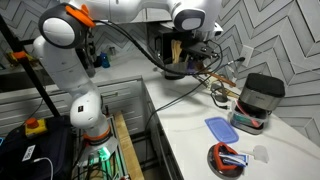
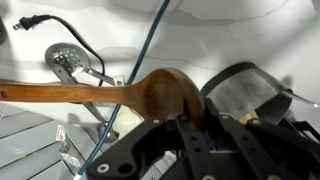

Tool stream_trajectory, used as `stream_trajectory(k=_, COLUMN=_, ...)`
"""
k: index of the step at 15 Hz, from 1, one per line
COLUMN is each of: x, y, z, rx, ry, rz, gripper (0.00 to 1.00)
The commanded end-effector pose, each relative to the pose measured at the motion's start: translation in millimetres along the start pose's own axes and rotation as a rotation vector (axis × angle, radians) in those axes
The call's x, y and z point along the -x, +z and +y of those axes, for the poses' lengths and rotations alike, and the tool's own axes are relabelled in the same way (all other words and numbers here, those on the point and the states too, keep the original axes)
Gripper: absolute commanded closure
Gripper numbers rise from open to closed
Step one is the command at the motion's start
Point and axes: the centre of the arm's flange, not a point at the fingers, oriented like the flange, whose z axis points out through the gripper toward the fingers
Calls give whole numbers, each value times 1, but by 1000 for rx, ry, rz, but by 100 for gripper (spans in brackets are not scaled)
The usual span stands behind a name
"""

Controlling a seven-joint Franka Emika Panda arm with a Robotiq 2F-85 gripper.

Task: Pick up the dark wooden spoon and put it in the utensil holder

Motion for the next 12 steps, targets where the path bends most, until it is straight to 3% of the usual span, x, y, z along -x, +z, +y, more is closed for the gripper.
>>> stream_trajectory(k=1, x=-50, y=-24, z=10, rx=-117, ry=156, rz=48, gripper=96)
stream_trajectory(k=3, x=-68, y=-22, z=5, rx=-166, ry=243, rz=76, gripper=96)
stream_trajectory(k=4, x=-74, y=-21, z=1, rx=-145, ry=308, rz=77, gripper=96)
stream_trajectory(k=5, x=-50, y=-20, z=-4, rx=-124, ry=213, rz=68, gripper=85)
stream_trajectory(k=8, x=-65, y=-14, z=-2, rx=-129, ry=276, rz=64, gripper=85)
stream_trajectory(k=9, x=-65, y=-13, z=-2, rx=-130, ry=281, rz=63, gripper=96)
stream_trajectory(k=12, x=-55, y=-28, z=-4, rx=-317, ry=321, rz=138, gripper=96)
